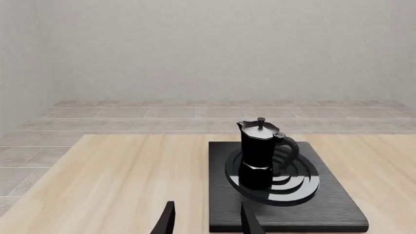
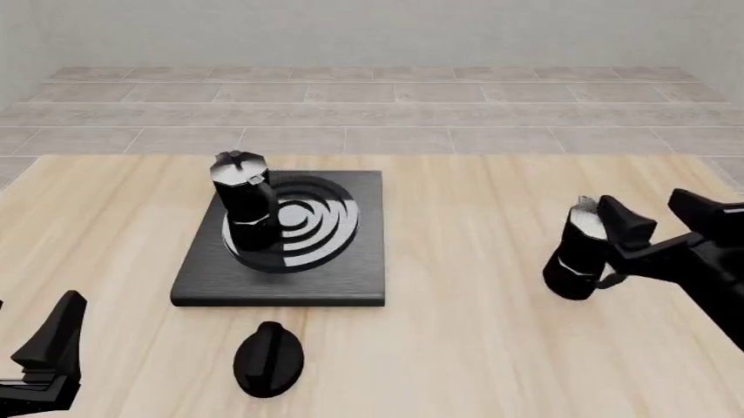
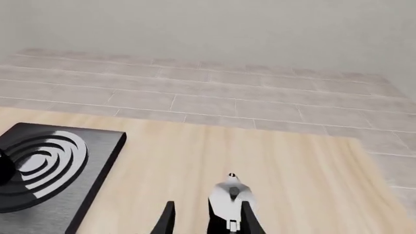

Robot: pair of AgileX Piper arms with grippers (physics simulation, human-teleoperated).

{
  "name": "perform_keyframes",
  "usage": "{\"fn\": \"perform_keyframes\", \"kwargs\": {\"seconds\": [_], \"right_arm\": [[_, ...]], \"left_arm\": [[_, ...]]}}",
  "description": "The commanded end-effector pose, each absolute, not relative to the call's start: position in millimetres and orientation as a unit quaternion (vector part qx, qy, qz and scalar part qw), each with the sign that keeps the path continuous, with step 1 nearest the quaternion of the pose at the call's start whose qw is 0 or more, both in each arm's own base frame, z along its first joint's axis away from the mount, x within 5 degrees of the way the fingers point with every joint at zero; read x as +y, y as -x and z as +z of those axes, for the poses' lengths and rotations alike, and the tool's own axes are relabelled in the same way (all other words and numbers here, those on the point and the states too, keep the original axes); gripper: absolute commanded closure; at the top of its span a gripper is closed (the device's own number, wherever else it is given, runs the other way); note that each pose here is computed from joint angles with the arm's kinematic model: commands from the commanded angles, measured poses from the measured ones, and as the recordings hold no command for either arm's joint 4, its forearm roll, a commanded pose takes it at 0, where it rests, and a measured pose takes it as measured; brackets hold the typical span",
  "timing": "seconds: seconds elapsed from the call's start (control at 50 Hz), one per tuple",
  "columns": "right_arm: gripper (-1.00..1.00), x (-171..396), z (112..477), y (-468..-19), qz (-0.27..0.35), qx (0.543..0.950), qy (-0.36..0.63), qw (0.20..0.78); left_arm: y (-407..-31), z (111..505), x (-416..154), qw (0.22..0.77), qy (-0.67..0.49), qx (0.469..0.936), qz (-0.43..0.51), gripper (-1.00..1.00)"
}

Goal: Put both moka pots on the stove.

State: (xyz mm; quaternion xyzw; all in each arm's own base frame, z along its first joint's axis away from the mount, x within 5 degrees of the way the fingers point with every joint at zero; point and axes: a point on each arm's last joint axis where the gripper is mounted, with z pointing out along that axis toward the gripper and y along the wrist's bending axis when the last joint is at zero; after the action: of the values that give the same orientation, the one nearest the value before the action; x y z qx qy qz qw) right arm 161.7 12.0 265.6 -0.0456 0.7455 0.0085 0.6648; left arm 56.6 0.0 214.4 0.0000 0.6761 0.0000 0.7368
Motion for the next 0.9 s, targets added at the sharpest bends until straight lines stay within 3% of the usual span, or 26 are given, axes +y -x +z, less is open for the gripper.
{"fn": "perform_keyframes", "kwargs": {"seconds": [0.02, 0.9], "right_arm": [[-1.0, 4, 270, -157, -0.012, 0.753, 0.032, 0.657], [-1.0, -4, 256, -146, -0.021, 0.804, 0.008, 0.594]], "left_arm": [[-57, 214, 0, 0.737, 0.0, 0.676, 0.0, -1.0], [-57, 214, 0, 0.737, 0.0, 0.676, 0.0, -1.0]]}}
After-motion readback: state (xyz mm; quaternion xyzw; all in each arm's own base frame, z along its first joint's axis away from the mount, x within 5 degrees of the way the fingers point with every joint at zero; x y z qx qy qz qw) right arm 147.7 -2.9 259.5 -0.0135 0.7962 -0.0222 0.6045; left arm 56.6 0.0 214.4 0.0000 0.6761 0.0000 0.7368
